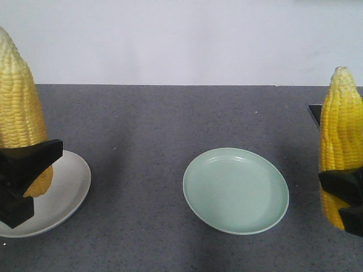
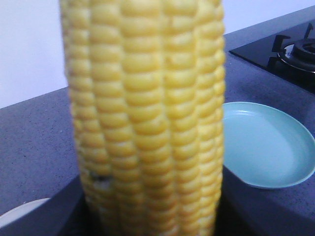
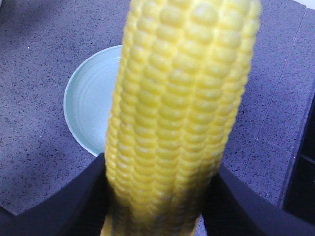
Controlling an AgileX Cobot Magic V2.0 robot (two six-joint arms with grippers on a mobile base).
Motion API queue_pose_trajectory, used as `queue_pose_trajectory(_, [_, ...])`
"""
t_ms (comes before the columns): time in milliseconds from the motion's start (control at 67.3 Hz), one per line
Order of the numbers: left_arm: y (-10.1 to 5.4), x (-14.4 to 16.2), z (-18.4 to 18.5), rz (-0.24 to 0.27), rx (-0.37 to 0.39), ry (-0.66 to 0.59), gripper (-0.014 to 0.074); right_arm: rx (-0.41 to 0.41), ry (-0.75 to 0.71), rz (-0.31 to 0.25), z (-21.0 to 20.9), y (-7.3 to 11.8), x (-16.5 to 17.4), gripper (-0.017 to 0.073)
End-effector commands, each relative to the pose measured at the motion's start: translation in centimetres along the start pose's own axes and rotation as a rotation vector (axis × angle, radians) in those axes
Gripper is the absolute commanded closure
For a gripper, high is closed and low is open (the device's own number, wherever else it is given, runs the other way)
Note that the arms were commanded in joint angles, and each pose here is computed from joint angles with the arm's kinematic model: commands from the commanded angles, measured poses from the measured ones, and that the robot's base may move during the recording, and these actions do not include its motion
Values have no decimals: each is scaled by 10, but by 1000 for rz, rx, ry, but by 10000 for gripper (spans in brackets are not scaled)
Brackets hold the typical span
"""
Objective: Distribute corn equally
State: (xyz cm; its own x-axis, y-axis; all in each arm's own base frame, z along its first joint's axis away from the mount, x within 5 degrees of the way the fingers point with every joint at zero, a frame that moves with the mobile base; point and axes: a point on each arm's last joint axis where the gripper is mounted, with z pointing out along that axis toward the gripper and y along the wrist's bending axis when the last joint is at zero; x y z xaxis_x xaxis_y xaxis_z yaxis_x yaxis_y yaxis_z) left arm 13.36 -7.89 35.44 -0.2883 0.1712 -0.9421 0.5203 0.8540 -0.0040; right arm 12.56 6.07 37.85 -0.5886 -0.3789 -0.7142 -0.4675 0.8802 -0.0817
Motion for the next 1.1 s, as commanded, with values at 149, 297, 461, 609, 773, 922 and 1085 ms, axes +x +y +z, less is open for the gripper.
queue_pose_trajectory(149, [0, -15, -5, -11, 1, -106, 330, 16, -96, -11, -8, -2, -10, 376])
queue_pose_trajectory(297, [0, -15, -5, -11, 1, -106, 330, 3, -122, -1, -8, -1, -13, 376])
queue_pose_trajectory(461, [0, -15, -5, -11, 1, -106, 330, -43, -127, 36, -9, 3, -13, 376])
queue_pose_trajectory(609, [0, -15, -5, -11, 1, -106, 330, -68, -119, 49, -8, 5, -13, 371])
queue_pose_trajectory(773, [0, -15, -5, -11, 1, -106, 330, -84, -119, 60, -6, 6, -20, 363])
queue_pose_trajectory(922, [0, -15, -5, -11, 1, -106, 330, -89, -52, 58, 4, 6, -36, 354])
queue_pose_trajectory(1085, [0, -15, -5, -11, 1, -106, 330, -96, 60, 55, 25, 6, -57, 350])
